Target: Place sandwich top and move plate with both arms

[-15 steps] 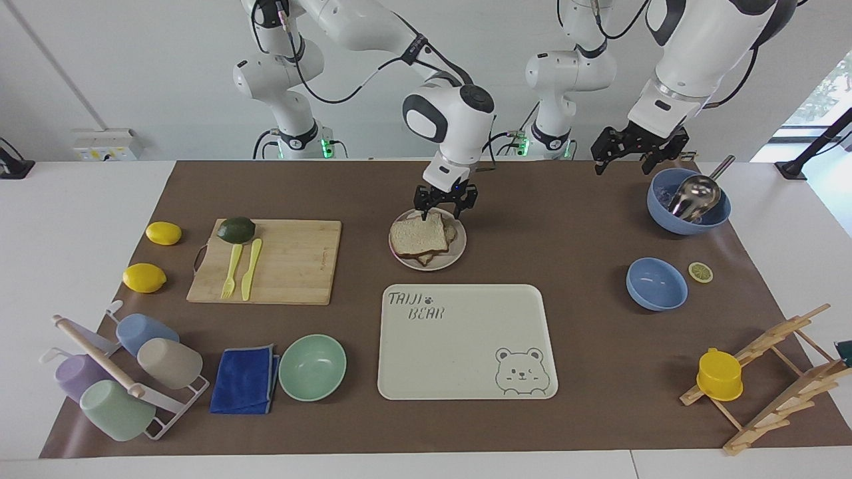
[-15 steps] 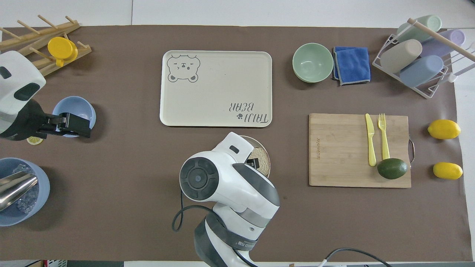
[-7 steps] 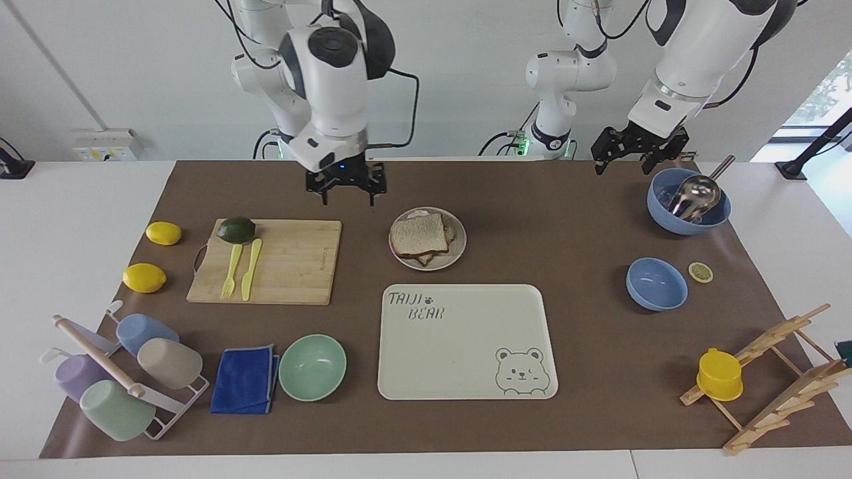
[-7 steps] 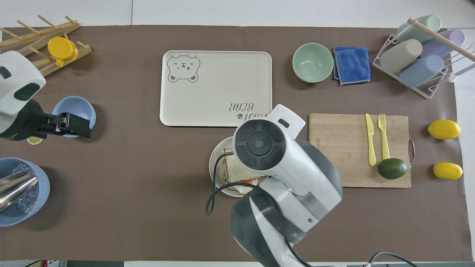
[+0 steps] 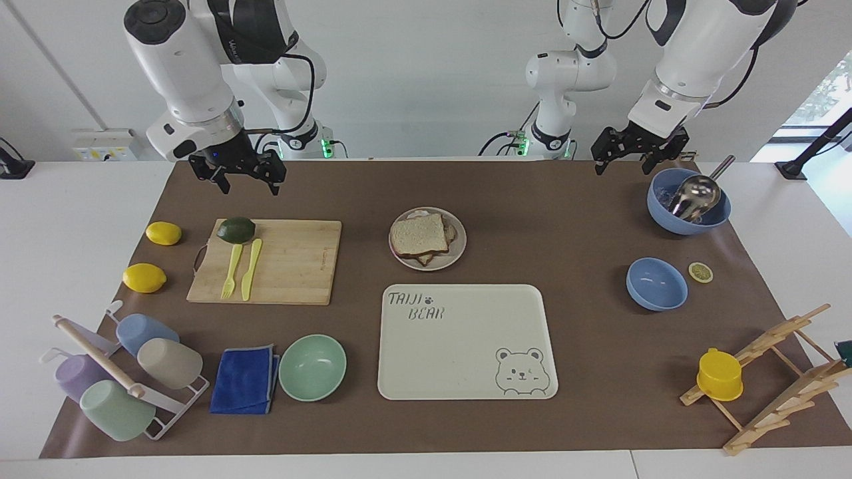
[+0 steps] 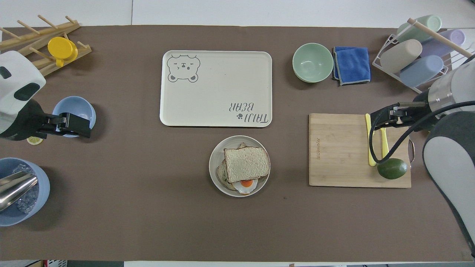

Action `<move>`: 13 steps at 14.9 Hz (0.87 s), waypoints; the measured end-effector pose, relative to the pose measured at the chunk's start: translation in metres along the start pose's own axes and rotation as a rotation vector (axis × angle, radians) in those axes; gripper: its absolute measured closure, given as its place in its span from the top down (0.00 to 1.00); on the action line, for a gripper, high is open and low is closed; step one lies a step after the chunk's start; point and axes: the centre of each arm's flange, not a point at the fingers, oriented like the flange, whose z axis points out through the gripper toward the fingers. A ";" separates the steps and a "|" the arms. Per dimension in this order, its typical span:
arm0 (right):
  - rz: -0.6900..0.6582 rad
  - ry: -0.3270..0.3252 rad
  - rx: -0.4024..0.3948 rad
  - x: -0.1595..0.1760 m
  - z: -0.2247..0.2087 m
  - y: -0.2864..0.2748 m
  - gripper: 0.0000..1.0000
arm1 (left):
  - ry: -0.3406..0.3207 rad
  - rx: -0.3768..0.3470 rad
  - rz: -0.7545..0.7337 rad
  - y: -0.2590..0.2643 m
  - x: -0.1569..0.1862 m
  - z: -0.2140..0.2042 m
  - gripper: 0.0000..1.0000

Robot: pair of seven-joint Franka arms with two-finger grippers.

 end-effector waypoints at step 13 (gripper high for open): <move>0.021 -0.031 0.006 0.008 -0.006 0.051 1.00 | 0.005 0.005 0.050 0.064 -0.007 0.021 1.00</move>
